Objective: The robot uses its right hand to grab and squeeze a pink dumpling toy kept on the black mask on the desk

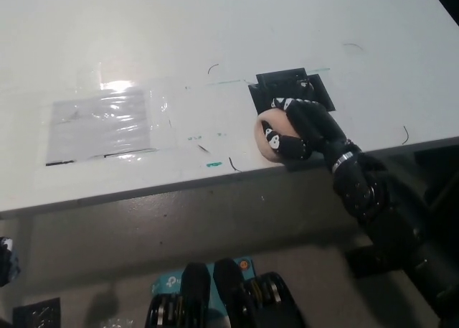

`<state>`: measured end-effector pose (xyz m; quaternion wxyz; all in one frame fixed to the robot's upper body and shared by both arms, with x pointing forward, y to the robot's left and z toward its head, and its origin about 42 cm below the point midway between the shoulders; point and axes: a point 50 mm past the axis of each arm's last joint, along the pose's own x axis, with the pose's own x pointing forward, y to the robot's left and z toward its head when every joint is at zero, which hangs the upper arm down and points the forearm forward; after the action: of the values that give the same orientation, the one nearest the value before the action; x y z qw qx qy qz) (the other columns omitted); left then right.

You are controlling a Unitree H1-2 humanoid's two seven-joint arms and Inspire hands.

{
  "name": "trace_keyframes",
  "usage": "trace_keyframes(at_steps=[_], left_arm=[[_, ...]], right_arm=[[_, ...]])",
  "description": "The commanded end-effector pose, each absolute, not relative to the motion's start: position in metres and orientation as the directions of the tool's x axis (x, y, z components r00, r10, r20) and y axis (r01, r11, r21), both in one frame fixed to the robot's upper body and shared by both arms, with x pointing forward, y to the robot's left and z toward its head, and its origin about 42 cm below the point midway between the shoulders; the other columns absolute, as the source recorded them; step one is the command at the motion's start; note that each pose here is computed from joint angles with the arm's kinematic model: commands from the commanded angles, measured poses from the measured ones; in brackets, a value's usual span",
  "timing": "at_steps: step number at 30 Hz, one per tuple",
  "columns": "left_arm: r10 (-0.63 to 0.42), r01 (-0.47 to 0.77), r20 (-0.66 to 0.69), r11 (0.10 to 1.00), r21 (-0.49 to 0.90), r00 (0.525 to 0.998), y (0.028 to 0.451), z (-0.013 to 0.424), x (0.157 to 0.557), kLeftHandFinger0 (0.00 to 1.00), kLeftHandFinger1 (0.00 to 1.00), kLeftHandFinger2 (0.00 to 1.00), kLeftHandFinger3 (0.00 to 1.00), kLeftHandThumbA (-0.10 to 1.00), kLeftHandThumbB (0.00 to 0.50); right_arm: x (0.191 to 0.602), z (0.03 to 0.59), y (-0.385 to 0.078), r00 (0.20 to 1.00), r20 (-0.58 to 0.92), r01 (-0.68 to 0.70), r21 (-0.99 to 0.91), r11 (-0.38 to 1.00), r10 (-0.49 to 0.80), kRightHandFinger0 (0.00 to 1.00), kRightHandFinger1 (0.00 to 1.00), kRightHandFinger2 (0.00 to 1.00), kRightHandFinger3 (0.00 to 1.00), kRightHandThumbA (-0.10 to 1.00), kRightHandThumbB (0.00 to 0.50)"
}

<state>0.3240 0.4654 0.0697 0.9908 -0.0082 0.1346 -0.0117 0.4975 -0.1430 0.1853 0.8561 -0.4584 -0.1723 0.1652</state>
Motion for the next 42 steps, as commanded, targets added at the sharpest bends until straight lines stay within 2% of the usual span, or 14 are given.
trace_keyframes(at_steps=[1, 2, 3, 6, 9, 11, 14, 16, 20, 23, 26, 35, 40, 42], left_arm=[[-0.041, 0.043, -0.208, 0.999, 0.007, 0.977, 0.478, 0.089, 0.334, 0.0, 0.01, 0.08, 0.09, 0.96, 0.5], [-0.04, 0.043, -0.21, 0.999, 0.011, 0.977, 0.478, 0.089, 0.334, 0.0, 0.02, 0.08, 0.09, 0.97, 0.5], [-0.042, 0.045, -0.207, 0.999, 0.014, 0.977, 0.477, 0.09, 0.334, 0.0, 0.02, 0.08, 0.09, 0.97, 0.5], [-0.043, 0.047, -0.204, 0.999, 0.017, 0.978, 0.477, 0.09, 0.333, 0.0, 0.02, 0.09, 0.11, 0.97, 0.5], [-0.042, 0.046, -0.204, 0.999, 0.017, 0.978, 0.477, 0.091, 0.333, 0.0, 0.01, 0.08, 0.1, 0.98, 0.5], [-0.038, 0.042, -0.206, 0.999, 0.016, 0.978, 0.477, 0.09, 0.332, 0.0, 0.01, 0.08, 0.09, 0.98, 0.5], [-0.039, 0.044, -0.21, 0.999, 0.02, 0.977, 0.477, 0.09, 0.331, 0.0, 0.01, 0.09, 0.11, 0.99, 0.5], [-0.045, 0.05, -0.206, 0.999, 0.018, 0.977, 0.477, 0.09, 0.332, 0.0, 0.01, 0.09, 0.11, 0.99, 0.5], [-0.039, 0.045, -0.204, 0.999, 0.027, 0.978, 0.477, 0.092, 0.334, 0.0, 0.01, 0.09, 0.1, 1.0, 0.5], [-0.039, 0.047, -0.201, 0.998, 0.035, 0.979, 0.477, 0.094, 0.334, 0.0, 0.01, 0.09, 0.11, 1.0, 0.5], [-0.037, 0.044, -0.203, 0.999, 0.029, 0.978, 0.478, 0.096, 0.335, 0.0, 0.0, 0.08, 0.09, 0.99, 0.5], [-0.04, 0.048, -0.193, 0.998, 0.038, 0.98, 0.479, 0.1, 0.338, 0.0, 0.01, 0.08, 0.09, 1.0, 0.5], [-0.043, 0.05, -0.193, 0.998, 0.03, 0.98, 0.48, 0.099, 0.338, 0.0, 0.02, 0.09, 0.1, 0.99, 0.5], [-0.053, 0.06, -0.191, 0.998, 0.03, 0.98, 0.479, 0.099, 0.338, 0.0, 0.02, 0.1, 0.12, 0.99, 0.5]], right_arm=[[0.493, 0.205, -0.145, 0.787, 0.501, 0.147, -0.718, 0.68, 0.359, 0.0, 0.29, 0.64, 0.41, -0.1, 0.009], [0.493, 0.211, -0.146, 0.777, 0.526, 0.166, -0.701, 0.694, 0.346, 0.0, 0.25, 0.61, 0.43, -0.1, 0.034], [0.493, 0.218, -0.147, 0.758, 0.565, 0.196, -0.675, 0.712, 0.327, 0.0, 0.22, 0.58, 0.43, -0.1, 0.101], [0.494, 0.241, -0.151, 0.704, 0.657, 0.265, -0.596, 0.758, 0.27, 0.0, 0.18, 0.59, 0.41, -0.1, 0.109], [0.495, 0.257, -0.156, 0.662, 0.708, 0.302, -0.553, 0.776, 0.247, 0.0, 0.24, 0.72, 0.4, -0.1, 0.103], [0.495, 0.272, -0.158, 0.613, 0.756, 0.354, -0.521, 0.776, 0.228, 0.0, 0.2, 0.6, 0.31, -0.1, 0.141], [0.495, 0.281, -0.16, 0.592, 0.776, 0.373, -0.502, 0.78, 0.217, 0.0, 0.18, 0.57, 0.26, -0.1, 0.167], [0.495, 0.284, -0.161, 0.584, 0.787, 0.384, -0.485, 0.786, 0.2, 0.0, 0.1, 0.51, 0.18, -0.1, 0.191], [0.496, 0.278, -0.159, 0.595, 0.779, 0.38, -0.489, 0.785, 0.197, 0.0, 0.08, 0.5, 0.14, -0.1, 0.225], [0.494, 0.271, -0.155, 0.608, 0.768, 0.367, -0.497, 0.786, 0.202, 0.0, 0.0, 0.32, 0.11, -0.1, 0.257], [0.493, 0.267, -0.153, 0.608, 0.768, 0.367, -0.495, 0.787, 0.2, 0.0, 0.0, 0.27, 0.1, -0.1, 0.256], [0.495, 0.262, -0.153, 0.628, 0.75, 0.348, -0.51, 0.787, 0.208, 0.0, 0.01, 0.38, 0.07, -0.1, 0.256], [0.5, 0.253, -0.153, 0.684, 0.686, 0.293, -0.569, 0.769, 0.247, 0.0, 0.19, 0.65, 0.15, -0.1, 0.21], [0.504, 0.247, -0.157, 0.722, 0.63, 0.248, -0.621, 0.743, 0.286, 0.01, 0.34, 0.77, 0.3, -0.1, 0.158]])
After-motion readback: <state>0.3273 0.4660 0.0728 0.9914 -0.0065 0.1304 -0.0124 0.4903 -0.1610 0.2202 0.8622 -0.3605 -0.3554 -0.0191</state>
